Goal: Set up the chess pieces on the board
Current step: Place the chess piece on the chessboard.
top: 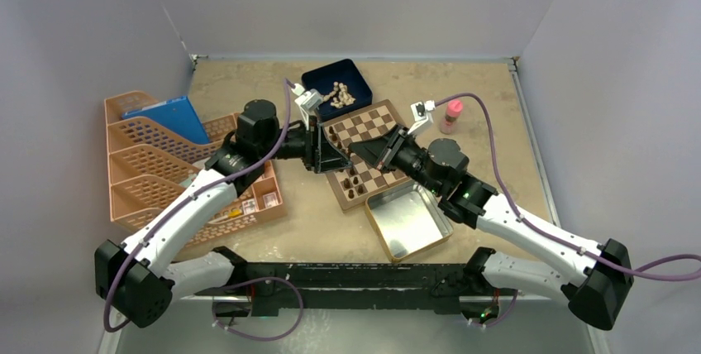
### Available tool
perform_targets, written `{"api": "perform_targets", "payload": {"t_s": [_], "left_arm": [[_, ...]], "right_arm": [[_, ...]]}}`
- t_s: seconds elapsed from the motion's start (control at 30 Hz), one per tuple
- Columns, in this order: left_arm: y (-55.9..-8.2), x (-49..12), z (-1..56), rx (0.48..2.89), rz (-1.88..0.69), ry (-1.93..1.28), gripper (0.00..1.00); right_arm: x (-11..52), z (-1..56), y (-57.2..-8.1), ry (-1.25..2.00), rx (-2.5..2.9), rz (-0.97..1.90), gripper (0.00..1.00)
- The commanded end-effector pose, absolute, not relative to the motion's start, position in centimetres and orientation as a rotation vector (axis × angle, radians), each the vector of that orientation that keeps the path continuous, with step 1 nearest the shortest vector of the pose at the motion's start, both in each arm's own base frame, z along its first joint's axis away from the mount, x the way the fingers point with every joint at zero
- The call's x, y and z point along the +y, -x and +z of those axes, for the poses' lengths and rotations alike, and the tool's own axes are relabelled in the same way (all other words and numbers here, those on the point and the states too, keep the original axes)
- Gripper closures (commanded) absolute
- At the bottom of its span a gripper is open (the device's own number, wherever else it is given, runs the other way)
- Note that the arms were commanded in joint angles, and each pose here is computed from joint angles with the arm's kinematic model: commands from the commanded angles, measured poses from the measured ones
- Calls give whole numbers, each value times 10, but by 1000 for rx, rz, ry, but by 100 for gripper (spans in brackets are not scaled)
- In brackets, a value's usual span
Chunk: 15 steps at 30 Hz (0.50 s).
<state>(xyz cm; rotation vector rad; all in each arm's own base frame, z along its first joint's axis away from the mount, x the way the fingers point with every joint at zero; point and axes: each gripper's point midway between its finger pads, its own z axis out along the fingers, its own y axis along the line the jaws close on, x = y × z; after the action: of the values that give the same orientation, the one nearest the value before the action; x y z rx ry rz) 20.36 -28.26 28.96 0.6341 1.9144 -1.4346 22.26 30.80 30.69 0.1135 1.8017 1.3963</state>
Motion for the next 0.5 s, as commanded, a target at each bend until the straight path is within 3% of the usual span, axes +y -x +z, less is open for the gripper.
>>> {"api": "perform_targets", "payload": {"t_s": [0.0,0.1,0.27,0.37,0.47], "left_arm": [[-202,-285,295,1870,-1445,-677,59],[-203,-285,294,1868,-1443,-681,64],[-203,-285,297,1820,-1415,-729,85],[-205,-283,293,1773,-1359,-801,98],[-204,-282,291,1724,-1315,-891,100]], "right_arm": [[311,326,-223,-108,1728,1448,94],[311,324,-223,-110,1733,1446,93],[311,316,-218,-71,1757,1434,90],[309,309,-206,19,1795,1421,81],[304,312,-195,83,1797,1412,66]]}}
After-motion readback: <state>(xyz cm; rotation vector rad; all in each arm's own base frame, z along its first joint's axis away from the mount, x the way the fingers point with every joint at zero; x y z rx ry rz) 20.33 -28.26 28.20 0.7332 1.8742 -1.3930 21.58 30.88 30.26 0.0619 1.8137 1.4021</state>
